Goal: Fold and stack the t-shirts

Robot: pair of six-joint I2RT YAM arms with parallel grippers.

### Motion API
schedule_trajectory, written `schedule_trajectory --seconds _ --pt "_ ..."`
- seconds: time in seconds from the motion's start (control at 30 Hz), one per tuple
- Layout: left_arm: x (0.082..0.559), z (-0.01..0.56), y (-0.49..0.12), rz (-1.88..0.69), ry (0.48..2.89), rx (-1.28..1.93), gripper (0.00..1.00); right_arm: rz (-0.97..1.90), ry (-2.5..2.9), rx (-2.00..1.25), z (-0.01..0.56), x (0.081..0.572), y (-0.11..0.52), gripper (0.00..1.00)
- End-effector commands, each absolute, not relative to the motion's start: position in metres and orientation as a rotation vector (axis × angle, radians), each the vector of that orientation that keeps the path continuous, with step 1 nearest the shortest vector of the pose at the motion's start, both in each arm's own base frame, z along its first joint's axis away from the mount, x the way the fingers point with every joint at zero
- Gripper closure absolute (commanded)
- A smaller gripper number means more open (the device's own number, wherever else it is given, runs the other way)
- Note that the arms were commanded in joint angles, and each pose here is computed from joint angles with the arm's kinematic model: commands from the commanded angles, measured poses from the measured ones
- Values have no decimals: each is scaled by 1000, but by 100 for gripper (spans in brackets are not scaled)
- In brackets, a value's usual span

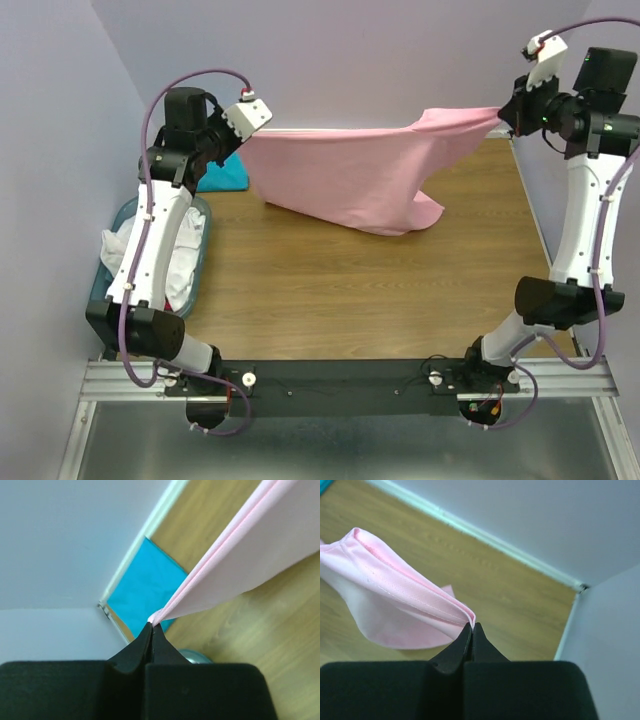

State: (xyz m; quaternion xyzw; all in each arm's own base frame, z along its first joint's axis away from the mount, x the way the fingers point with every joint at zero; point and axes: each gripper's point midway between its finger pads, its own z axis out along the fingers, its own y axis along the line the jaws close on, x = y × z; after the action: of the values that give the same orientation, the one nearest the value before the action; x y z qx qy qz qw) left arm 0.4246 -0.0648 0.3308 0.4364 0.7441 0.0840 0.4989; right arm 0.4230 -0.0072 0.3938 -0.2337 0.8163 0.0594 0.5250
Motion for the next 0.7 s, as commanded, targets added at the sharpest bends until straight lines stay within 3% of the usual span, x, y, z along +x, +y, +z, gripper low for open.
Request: schedule_trajectory --seconds 0.0,0.17,0.3,0.43,0.57,0.67 --pt "402 388 -85 84 1688 981 100 8 1781 -517 464 411 -18 99" --pt "340 436 -113 6 1528 1022 100 -133 1571 -438 539 360 -20 99" --pt "276 485 -118 -53 1354 1021 100 -302 1251 -326 630 272 -22 99" --pt "205 528 -114 -69 1182 988 100 -409 1053 -254 680 202 -23 99" --pt "177 544 -107 -69 1160 964 100 -480 937 -247 707 163 -21 99" --pt "178 545 -105 -63 1182 966 100 -514 926 -263 712 166 -23 99"
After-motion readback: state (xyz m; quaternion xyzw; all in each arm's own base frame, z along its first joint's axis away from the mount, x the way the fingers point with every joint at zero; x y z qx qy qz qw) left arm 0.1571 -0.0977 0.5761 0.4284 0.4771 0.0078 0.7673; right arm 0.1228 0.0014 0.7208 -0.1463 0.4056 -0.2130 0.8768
